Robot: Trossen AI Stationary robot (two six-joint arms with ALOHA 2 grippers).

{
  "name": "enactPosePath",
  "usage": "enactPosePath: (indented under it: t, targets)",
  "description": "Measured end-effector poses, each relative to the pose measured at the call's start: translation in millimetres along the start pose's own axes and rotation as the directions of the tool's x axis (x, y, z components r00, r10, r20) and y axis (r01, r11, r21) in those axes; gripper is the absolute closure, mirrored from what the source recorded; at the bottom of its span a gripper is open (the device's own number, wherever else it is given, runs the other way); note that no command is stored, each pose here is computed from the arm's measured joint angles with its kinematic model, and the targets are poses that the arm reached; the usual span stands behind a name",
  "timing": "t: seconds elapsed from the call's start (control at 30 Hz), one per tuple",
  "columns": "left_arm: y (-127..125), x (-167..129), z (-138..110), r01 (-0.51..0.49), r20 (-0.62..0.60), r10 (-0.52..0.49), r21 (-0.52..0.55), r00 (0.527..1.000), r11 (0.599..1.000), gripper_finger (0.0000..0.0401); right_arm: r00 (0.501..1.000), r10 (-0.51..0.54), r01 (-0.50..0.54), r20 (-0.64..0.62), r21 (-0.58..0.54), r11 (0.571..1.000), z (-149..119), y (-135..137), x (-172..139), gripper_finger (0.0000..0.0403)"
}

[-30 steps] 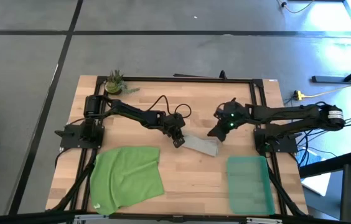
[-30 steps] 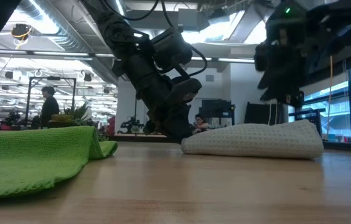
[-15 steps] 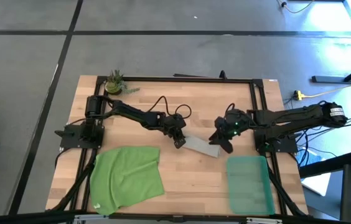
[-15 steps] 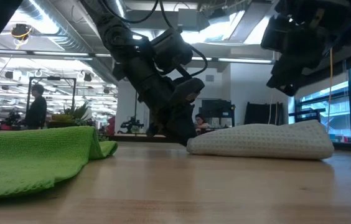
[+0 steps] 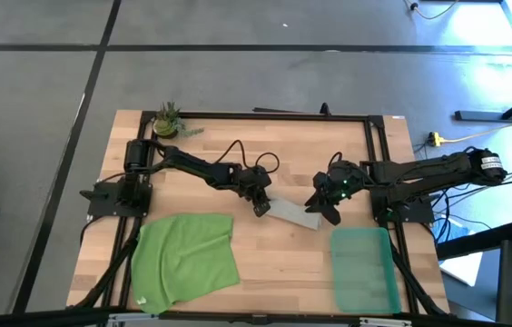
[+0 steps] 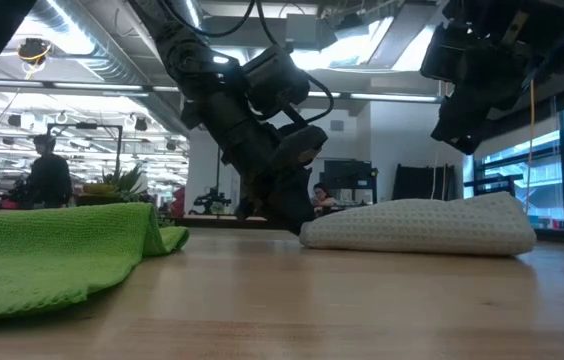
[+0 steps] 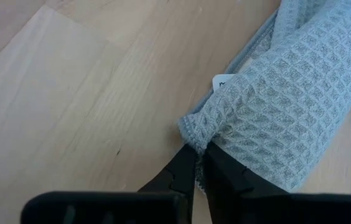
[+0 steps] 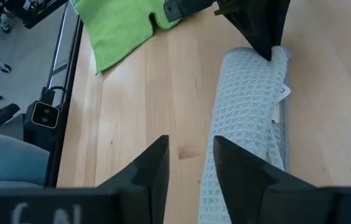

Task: Roll microfiber towels into tight, uniform cylinder then place into a basket
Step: Put the gray microfiber towel into the green bin

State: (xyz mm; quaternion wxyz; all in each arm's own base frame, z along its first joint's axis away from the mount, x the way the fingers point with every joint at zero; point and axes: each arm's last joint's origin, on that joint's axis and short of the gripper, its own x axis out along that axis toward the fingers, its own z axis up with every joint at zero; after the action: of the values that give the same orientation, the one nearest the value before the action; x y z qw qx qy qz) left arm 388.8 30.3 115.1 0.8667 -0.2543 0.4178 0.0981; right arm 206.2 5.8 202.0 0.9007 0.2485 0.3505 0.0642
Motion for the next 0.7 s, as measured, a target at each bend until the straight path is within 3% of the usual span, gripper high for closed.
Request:
enactPosePath:
  t: [0.2, 0.7]
  targets:
    - [0.1, -0.1, -0.2, -0.001, -0.003, 0.001, -0.002, 1.000, 1.000, 0.0382, 1.000, -0.004, 0.004, 0.003, -0.065, 0.998, 0.3, -0.3, 0.9, 0.0276]
    - [-0.5, -0.1, 0.8, 0.005, 0.008, -0.005, -0.002, 1.000, 1.000, 0.0369, 0.998, -0.057, 0.058, 0.015, -0.086, 0.995, 0.4, -2.7, 3.0, 0.0276]
